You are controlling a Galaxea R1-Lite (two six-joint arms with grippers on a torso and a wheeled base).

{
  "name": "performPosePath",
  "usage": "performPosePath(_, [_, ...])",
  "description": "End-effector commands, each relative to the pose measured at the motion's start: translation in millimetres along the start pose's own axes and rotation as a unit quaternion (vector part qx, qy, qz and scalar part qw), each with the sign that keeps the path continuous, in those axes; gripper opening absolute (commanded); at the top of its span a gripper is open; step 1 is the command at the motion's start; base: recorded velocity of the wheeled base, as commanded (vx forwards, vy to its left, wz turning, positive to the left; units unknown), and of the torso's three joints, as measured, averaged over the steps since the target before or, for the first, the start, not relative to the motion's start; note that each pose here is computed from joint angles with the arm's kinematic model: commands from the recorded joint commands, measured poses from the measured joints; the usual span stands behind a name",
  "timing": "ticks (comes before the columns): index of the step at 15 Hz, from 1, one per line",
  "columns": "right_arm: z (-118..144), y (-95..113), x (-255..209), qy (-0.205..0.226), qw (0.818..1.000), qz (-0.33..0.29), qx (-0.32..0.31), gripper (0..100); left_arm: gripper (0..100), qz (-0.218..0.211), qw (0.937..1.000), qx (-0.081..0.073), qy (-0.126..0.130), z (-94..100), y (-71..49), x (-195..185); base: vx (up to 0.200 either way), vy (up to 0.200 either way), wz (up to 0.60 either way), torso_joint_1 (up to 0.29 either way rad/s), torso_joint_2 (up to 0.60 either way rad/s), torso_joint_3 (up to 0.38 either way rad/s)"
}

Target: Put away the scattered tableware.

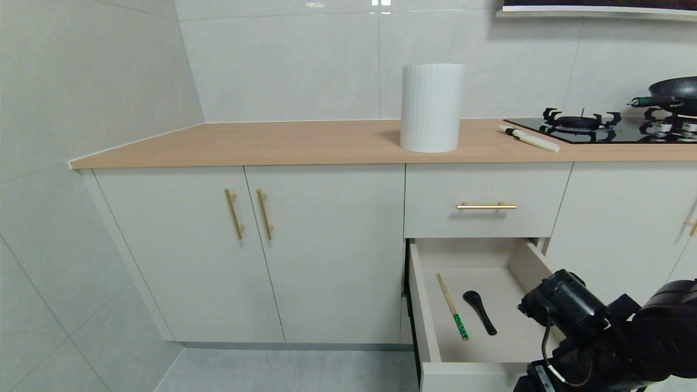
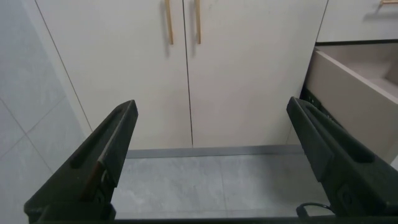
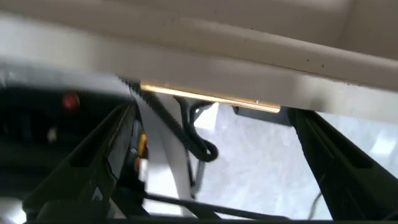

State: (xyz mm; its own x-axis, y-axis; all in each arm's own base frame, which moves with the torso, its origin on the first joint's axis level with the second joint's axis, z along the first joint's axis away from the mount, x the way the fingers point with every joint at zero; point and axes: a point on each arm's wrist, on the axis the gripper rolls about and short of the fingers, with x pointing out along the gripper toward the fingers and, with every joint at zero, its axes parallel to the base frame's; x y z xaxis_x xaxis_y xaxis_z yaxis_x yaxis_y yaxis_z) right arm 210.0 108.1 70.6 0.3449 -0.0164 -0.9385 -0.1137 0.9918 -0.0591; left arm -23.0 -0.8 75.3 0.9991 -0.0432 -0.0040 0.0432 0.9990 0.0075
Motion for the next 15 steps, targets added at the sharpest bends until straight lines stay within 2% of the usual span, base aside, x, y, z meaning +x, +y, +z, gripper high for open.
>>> performPosePath(1, [10.1, 5.4, 13.1, -0.008, 0.999, -0.012, 0.028, 100, 100, 0.000, 1.0000, 0.000, 0.000, 0.0, 0.0, 0.0, 0.000, 0.000, 0.00, 0.000, 0.00, 0.000])
performPosePath(4, [19.0, 5.3, 28.8, -0.040, 0.997, -0.044, 0.052, 100, 100, 0.000, 1.0000, 0.000, 0.000, 0.0, 0.0, 0.0, 0.000, 0.000, 0.00, 0.000, 0.00, 0.000])
performPosePath(7, [31.3, 1.3, 50.9, -0.075, 0.992, -0.045, 0.089, 100, 100, 0.000, 1.0000, 0.000, 0.000, 0.0, 0.0, 0.0, 0.000, 0.000, 0.00, 0.000, 0.00, 0.000])
performPosePath(9, [41.0, -3.3, 68.7, -0.113, 0.986, -0.038, 0.113, 100, 100, 0.000, 1.0000, 0.000, 0.001, -0.2, 0.0, 0.0, 0.000, 0.000, 0.00, 0.000, 0.00, 0.000])
performPosePath(11, [50.1, -12.0, 92.0, -0.177, 0.974, -0.028, 0.138, 100, 100, 0.000, 1.0000, 0.000, 0.000, 0.0, 0.0, 0.0, 0.000, 0.000, 0.00, 0.000, 0.00, 0.000])
performPosePath(15, [69.1, -16.9, 117.2, -0.252, 0.960, -0.021, 0.122, 100, 100, 0.000, 1.0000, 0.000, 0.000, 0.0, 0.0, 0.0, 0.000, 0.000, 0.00, 0.000, 0.00, 0.000])
